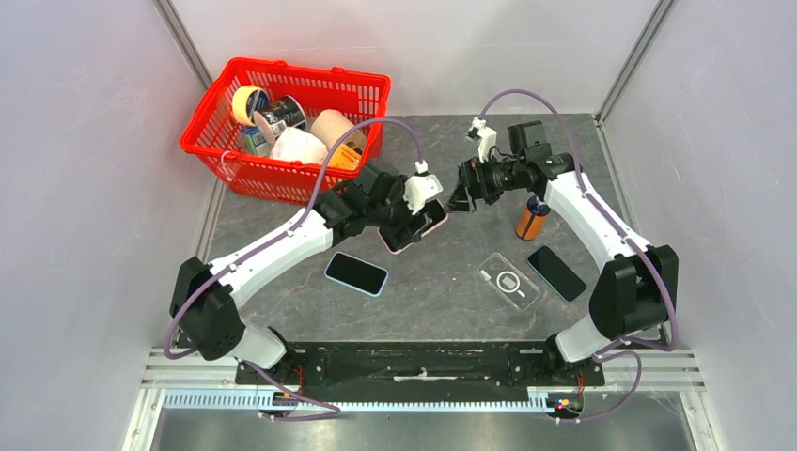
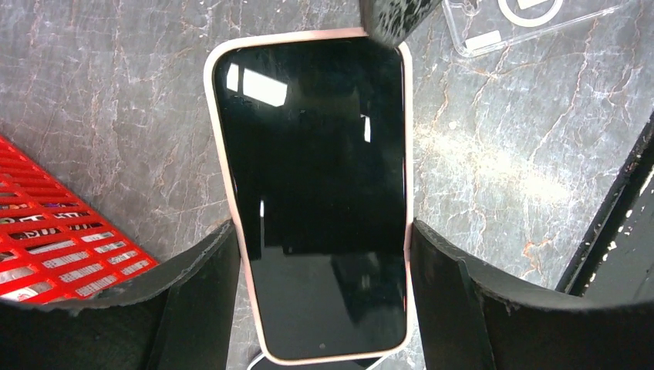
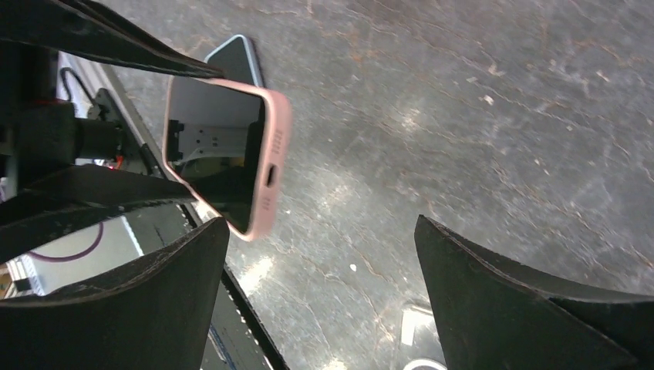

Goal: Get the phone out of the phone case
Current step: Pick up the phone at the center of the board.

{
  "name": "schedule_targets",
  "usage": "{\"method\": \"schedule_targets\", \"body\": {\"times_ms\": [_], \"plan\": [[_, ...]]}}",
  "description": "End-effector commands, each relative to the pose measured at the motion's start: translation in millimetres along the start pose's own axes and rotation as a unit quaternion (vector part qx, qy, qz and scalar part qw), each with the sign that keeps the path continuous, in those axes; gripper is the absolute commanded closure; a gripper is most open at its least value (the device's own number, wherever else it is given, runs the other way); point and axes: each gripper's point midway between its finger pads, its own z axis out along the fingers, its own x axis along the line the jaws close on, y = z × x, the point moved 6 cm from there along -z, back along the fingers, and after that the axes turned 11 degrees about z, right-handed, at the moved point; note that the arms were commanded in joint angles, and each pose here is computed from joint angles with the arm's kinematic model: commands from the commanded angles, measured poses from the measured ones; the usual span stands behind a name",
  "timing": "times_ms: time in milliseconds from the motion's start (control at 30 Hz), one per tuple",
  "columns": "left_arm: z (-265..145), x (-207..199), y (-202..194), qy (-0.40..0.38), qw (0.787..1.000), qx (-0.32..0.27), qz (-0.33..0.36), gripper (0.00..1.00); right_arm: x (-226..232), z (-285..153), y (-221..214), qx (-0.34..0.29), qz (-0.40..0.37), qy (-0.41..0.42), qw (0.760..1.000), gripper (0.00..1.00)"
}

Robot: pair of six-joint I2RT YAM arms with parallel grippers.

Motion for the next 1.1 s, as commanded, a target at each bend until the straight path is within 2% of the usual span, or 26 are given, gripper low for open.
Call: {"method": "schedule_targets", "body": {"times_ms": [0, 400, 567, 667, 933, 1033, 1067], "plan": [[-9, 4, 25, 0.016, 0.998, -0.057, 0.034, 0.98, 31, 3, 22, -0.022, -0.026, 0.073, 0.997, 0.03], [-13, 2, 35, 0.022, 0.996, -0.071, 0.038, 0.98, 31, 20, 9, 0.010, -0.004, 0.091, 0.996, 0.07], [-17, 3, 40, 0.035, 0.995, -0.080, 0.040, 0.98, 32, 34, 4, 0.037, 0.021, 0.132, 0.990, 0.15], [-18, 3, 41, 0.043, 0.995, -0.081, 0.041, 0.98, 35, 38, 1, 0.048, 0.031, 0.151, 0.987, 0.29], [-14, 4, 38, 0.056, 0.995, -0.077, 0.041, 0.98, 47, 32, 1, 0.052, 0.027, 0.177, 0.982, 0.76], [-13, 3, 36, 0.055, 0.995, -0.075, 0.041, 0.98, 46, 28, 1, 0.048, 0.020, 0.158, 0.986, 1.00], [-12, 1, 34, 0.052, 0.995, -0.073, 0.040, 0.98, 46, 27, 0, 0.047, 0.019, 0.150, 0.987, 1.00]]}}
